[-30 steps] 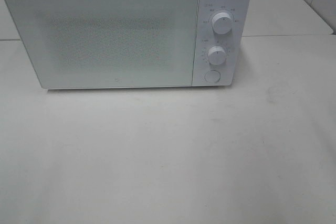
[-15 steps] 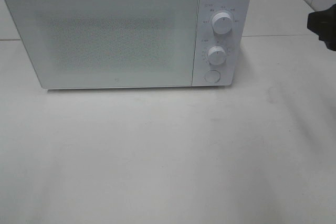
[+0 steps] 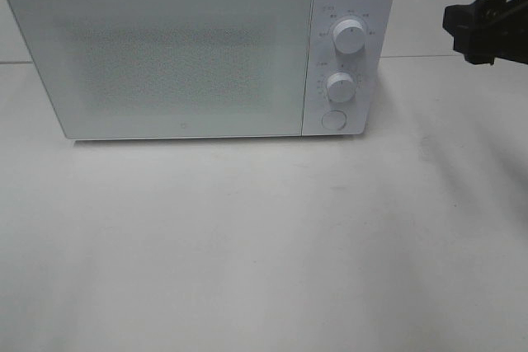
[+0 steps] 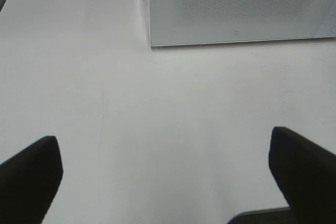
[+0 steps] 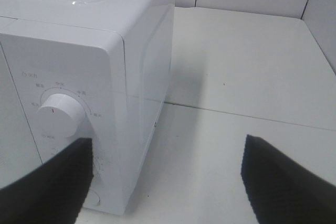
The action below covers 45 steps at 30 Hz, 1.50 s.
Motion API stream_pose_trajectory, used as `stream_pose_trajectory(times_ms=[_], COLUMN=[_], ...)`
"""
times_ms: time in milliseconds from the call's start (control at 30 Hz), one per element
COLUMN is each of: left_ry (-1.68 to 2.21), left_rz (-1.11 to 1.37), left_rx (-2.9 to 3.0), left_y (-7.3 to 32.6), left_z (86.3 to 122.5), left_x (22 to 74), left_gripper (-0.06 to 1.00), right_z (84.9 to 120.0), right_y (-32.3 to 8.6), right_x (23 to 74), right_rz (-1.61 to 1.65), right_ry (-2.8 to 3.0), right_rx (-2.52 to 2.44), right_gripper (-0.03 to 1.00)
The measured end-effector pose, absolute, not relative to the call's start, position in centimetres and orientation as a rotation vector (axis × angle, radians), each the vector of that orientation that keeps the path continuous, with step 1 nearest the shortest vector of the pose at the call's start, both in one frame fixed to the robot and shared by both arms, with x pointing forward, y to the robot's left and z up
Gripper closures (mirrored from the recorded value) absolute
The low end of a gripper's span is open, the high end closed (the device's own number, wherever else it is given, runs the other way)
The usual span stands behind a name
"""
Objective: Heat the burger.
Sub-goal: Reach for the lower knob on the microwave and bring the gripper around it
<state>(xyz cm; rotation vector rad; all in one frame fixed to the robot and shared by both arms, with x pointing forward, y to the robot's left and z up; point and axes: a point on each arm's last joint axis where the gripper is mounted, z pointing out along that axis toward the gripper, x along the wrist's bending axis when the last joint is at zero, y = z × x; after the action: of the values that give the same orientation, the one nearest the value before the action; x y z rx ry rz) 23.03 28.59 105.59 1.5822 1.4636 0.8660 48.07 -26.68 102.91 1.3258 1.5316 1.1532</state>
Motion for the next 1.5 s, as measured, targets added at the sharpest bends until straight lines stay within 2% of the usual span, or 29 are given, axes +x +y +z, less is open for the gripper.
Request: stream_pose_trajectory(times_ms=[233,467,833,1500], left_ry=[1.464,1.464,1.464,1.464], left_rz=[0.866,0.866,0.866,0.866], left_rx=[1.582,1.582,1.582,1.582], left_y=[28.6,28.6,28.6,28.6], left_z=[105.6,105.6,105.6,105.6], left_x=[23.0,23.0,23.0,23.0], left_gripper=[-0.05,-0.05,-0.05,-0.05], right_z=[102.4,99.6,96.4,92.9], right_y=[-26.7,-27.0,-24.1,-19.2], right_x=[48.8,48.1,47.5,46.1], right_rz=[1.205,1.185,1.161,1.056], right_ry=[1.459,1.348,1.34,1.306], right_rx=[1.302,1.373,1.351,1.412], right_gripper=[0.22,0.22,0.22,0.22])
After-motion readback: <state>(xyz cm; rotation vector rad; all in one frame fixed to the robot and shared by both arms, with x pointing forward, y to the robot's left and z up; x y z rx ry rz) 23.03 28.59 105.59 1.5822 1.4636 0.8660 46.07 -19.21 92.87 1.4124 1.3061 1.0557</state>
